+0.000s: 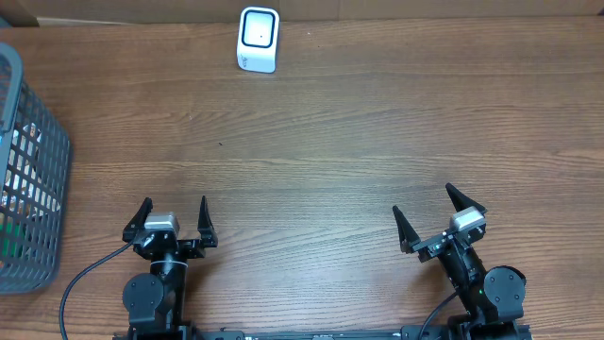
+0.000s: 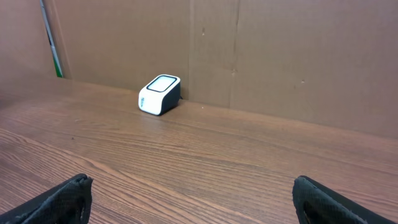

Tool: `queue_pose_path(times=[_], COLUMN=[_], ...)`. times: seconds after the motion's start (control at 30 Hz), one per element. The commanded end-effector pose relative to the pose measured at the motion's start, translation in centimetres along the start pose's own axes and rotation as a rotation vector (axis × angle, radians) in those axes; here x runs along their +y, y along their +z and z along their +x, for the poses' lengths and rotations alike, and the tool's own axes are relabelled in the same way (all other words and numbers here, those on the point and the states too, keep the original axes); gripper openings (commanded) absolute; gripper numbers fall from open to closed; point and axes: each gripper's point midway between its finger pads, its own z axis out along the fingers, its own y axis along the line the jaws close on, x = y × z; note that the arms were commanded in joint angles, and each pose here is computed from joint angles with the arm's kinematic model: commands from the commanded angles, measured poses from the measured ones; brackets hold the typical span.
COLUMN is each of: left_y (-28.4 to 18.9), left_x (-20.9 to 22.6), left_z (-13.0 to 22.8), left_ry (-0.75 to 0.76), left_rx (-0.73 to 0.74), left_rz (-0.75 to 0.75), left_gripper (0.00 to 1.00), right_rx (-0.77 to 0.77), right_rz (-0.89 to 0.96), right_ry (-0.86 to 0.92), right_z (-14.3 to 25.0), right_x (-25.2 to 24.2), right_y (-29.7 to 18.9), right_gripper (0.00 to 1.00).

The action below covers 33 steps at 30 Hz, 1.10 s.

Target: Scan the item barcode

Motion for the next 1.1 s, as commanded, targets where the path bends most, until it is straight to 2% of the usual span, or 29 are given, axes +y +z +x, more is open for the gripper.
queue_pose_path(times=[0.0,0.73,1.07], left_y=[0.0,0.0,-0.7], left_x=[0.1,0.0,-0.3], left_z=[0.0,-0.1,-3.2], left_ry=[0.024,-0.007,-0.015], left_rx=[-0.006,-0.009,-0.063], left_rz=[-0.007,-0.003,0.007], left_gripper=[1.00,1.00,1.00], right_rx=[-0.005,-0.005,-0.005], right_rz=[0.015,0.015,0.015], right_ry=[-0.001,-0.001,-0.001], right_z=[0.2,0.2,0.2], right_x=[-0.3,-0.3,-0.3], right_y=[0.0,0.0,0.0], right_gripper=[1.00,1.00,1.00])
